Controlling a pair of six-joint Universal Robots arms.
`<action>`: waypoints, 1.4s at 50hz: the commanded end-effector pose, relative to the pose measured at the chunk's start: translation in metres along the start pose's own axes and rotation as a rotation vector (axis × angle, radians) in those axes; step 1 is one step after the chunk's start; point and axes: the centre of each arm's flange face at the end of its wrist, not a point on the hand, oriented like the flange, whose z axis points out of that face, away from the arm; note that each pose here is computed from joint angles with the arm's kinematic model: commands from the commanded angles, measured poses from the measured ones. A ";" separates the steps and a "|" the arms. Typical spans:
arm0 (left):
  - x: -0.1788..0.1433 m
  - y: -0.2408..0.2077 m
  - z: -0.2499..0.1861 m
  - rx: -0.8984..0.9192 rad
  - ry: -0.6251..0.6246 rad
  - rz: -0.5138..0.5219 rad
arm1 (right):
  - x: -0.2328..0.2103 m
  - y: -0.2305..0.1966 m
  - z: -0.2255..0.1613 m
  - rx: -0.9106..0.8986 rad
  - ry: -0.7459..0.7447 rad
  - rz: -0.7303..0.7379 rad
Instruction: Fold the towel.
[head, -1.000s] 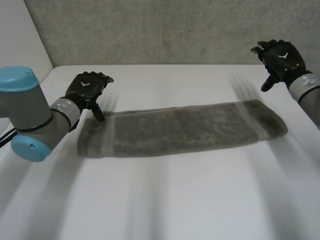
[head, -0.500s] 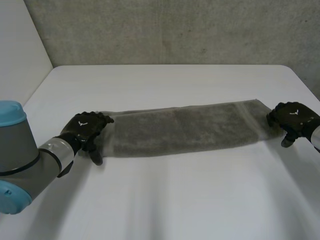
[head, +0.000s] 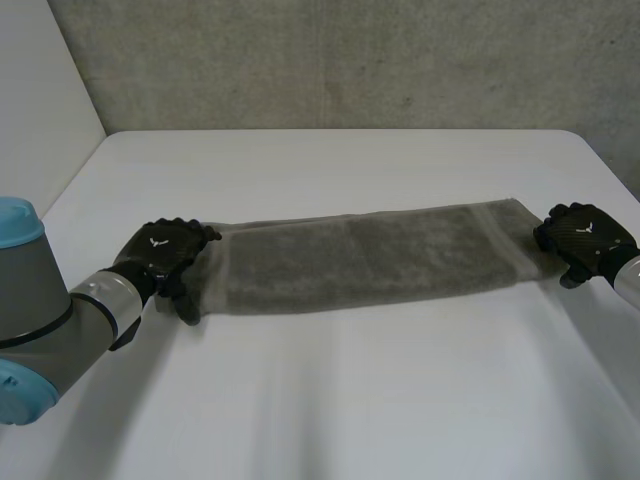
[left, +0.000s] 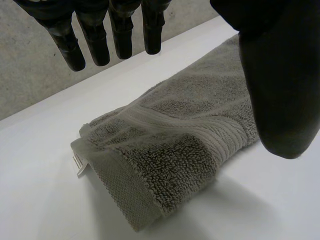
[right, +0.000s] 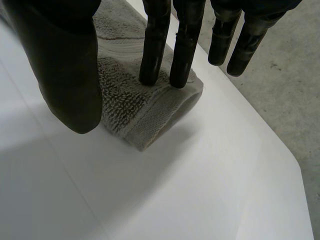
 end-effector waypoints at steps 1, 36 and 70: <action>0.000 0.000 0.000 0.004 -0.001 0.001 | -0.001 0.003 0.002 0.000 -0.001 0.016; -0.003 -0.007 -0.003 0.024 -0.014 -0.005 | 0.069 -0.020 0.007 0.114 0.184 -0.092; -0.017 -0.015 -0.011 0.052 -0.061 -0.011 | -0.313 -0.228 -0.022 0.758 -0.525 -0.223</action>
